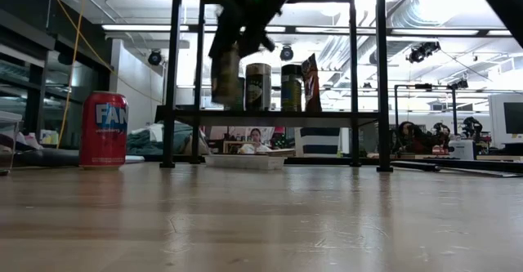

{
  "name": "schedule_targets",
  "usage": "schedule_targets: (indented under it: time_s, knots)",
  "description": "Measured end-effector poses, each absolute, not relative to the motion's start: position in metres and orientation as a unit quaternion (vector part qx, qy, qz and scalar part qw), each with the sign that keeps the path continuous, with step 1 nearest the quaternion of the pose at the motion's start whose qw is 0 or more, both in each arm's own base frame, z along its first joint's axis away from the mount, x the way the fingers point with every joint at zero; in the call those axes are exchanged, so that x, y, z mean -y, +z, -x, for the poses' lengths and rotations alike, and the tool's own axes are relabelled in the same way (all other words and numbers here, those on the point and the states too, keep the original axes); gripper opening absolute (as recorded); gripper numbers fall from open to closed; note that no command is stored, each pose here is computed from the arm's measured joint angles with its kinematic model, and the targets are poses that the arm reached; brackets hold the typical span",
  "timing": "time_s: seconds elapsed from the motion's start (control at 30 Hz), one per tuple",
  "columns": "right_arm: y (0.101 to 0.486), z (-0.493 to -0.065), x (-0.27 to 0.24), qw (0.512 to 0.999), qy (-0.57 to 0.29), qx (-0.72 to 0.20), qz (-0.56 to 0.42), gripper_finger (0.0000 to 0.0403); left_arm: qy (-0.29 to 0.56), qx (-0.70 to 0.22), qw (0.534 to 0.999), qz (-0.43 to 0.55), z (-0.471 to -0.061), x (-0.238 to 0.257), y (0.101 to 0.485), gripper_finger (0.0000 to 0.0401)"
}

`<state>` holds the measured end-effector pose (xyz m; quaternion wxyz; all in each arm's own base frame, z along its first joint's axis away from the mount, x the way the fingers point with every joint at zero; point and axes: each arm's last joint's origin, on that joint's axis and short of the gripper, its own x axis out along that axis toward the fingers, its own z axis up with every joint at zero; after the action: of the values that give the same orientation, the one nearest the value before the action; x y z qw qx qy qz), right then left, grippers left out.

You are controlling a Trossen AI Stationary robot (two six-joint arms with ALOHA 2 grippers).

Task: Shelf spices
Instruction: Remove the yellow seasoning bottle from the bottom shelf

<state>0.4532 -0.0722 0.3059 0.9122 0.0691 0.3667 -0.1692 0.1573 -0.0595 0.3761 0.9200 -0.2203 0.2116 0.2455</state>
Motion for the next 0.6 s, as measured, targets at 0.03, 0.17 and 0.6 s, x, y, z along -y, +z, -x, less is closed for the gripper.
schedule_targets:
  time_s: [0.03, 0.17, 0.6]
  knots:
    - [0.314, -0.448, 0.064, 0.914, -0.155, -0.371, -0.064, 0.0209, 0.243, -0.214, 0.921, 0.216, -0.157, 0.06, 0.376, 0.0257]
    - [0.344, -0.42, 0.022, 0.91, -0.099, -0.401, -0.034, 0.0209, 0.238, -0.223, 0.925, 0.195, -0.157, 0.06, 0.375, 0.0257]
    - [0.27, -0.395, -0.09, 0.893, -0.161, -0.41, -0.088, 0.0209, 0.233, -0.245, 0.93, 0.143, -0.16, 0.058, 0.371, 0.0257]
